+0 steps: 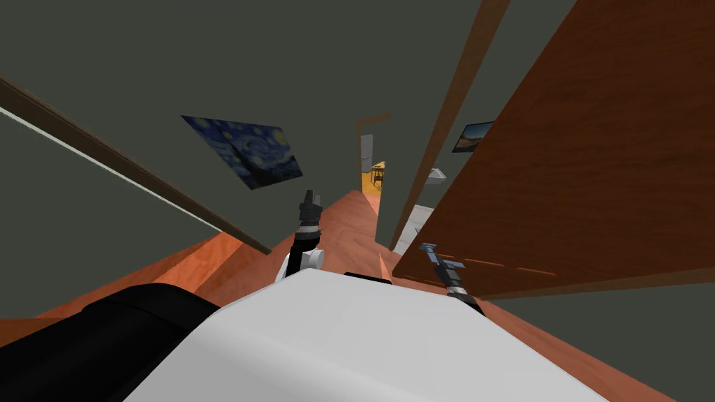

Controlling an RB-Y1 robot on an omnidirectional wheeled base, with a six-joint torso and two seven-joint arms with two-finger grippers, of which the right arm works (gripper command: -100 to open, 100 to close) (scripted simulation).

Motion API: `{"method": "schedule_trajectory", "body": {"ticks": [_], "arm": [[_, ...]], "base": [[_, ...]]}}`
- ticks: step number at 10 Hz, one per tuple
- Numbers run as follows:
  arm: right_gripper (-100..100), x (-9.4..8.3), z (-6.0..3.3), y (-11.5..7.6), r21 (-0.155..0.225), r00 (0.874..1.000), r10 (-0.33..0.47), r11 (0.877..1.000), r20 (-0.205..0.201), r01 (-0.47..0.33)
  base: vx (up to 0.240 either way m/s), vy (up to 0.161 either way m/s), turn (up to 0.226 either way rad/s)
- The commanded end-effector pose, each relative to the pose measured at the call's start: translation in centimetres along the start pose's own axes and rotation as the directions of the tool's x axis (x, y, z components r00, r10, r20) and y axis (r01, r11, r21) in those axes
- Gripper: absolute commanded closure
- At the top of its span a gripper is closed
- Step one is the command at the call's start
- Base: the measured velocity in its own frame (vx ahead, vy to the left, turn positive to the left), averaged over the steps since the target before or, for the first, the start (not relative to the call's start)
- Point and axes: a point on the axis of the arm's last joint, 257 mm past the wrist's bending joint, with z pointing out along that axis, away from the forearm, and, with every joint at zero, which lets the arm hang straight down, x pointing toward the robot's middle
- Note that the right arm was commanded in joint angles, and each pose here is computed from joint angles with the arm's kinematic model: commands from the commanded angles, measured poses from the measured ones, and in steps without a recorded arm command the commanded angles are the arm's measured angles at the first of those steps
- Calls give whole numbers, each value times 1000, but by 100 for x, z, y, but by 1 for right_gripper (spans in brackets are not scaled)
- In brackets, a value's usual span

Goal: Pull the door open

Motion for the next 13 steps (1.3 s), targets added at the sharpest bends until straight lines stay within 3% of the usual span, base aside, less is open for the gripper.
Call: {"method": "schedule_trajectory", "body": {"ticks": [1,2,3,4,11,12,13], "arm": [[100,4,-84,6,-2,1000,2,1000,-19,-2],[100,-2,-142,9,-1,1000,3,1000,-31,-3],[100,-19,-103,11,0,1000,0,1000,-20,0],[100,-23,-217,-11,3,1000,2,1000,-31,-2],[100,-93,-638,6,-1,997,3,1000,-71,-3],[100,-99,-683,10,-1,997,3,1000,-76,-3],[100,-95,-654,10,0,997,3,1000,-72,-3]], "base": [[-239,-50,141],[-247,-78,157],[-111,-37,34],[-161,-70,195],[-218,-77,191],[-235,-67,131],[-102,-33,20]]}}
